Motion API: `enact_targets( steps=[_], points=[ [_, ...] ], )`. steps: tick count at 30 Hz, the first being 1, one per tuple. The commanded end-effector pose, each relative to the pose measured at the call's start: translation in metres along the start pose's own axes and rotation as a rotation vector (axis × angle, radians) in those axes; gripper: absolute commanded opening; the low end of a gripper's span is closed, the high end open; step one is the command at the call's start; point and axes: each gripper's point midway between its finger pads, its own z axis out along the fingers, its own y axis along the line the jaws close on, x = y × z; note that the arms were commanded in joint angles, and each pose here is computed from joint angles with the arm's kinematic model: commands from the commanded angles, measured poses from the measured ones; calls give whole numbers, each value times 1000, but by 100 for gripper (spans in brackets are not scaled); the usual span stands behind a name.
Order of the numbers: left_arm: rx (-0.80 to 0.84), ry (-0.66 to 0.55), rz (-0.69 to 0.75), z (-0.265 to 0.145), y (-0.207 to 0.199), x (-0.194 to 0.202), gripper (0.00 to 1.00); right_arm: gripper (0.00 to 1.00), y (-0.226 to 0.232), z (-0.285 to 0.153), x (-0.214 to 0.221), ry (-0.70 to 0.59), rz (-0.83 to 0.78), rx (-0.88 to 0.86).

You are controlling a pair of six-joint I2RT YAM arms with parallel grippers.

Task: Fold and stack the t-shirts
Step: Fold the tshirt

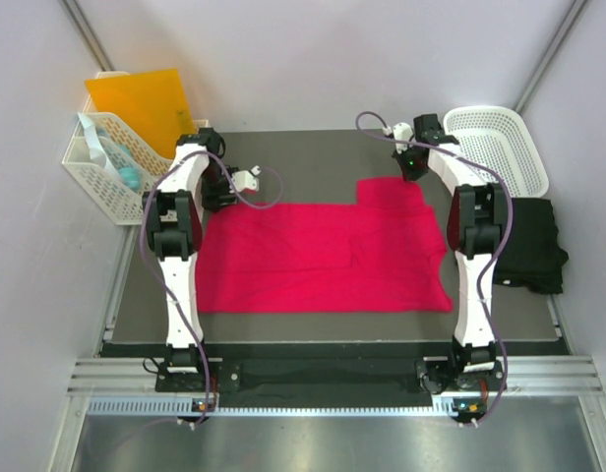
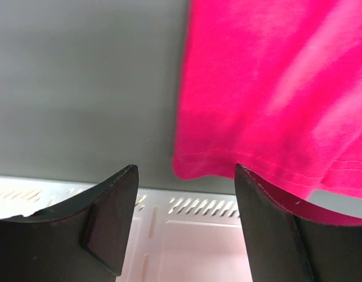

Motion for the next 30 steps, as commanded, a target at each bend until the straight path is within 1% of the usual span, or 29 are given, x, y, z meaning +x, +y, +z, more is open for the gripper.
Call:
enact_targets(
  steps=[1, 7, 10, 12, 13, 15, 16, 21, 27, 30],
  points=[
    [102, -49, 48, 5, -20, -8, 71, 0, -3, -35, -30, -68, -42, 42],
    [127, -40, 52, 12, -24, -5, 69, 0, -1, -35, -30, -66, -41, 41],
    [105, -42, 51, 15, -18, -6, 68, 0, 0, -34, -29, -62, -43, 40],
    [84, -43, 50, 15, -13, -6, 64, 0, 1, -35, -29, -61, -40, 38],
    [76, -39, 25, 15, -11, 7, 63, 0, 2, -34, -28, -59, -39, 35],
    [64, -39, 25, 14, -8, 8, 57, 0, 4, -33, -25, -52, -38, 31],
    [51, -38, 28, 12, -5, 7, 56, 0, 5, -33, -25, -53, -41, 30],
    [5, -59, 11, 1, 4, 5, 55, 0, 6, -32, -26, -56, -44, 29],
    [3, -58, 15, 4, 6, 6, 56, 0, 9, -29, -30, -58, -61, 30],
    [-15, -66, 16, -3, 10, 4, 56, 0, 10, -27, -28, -55, -62, 29]
  ],
)
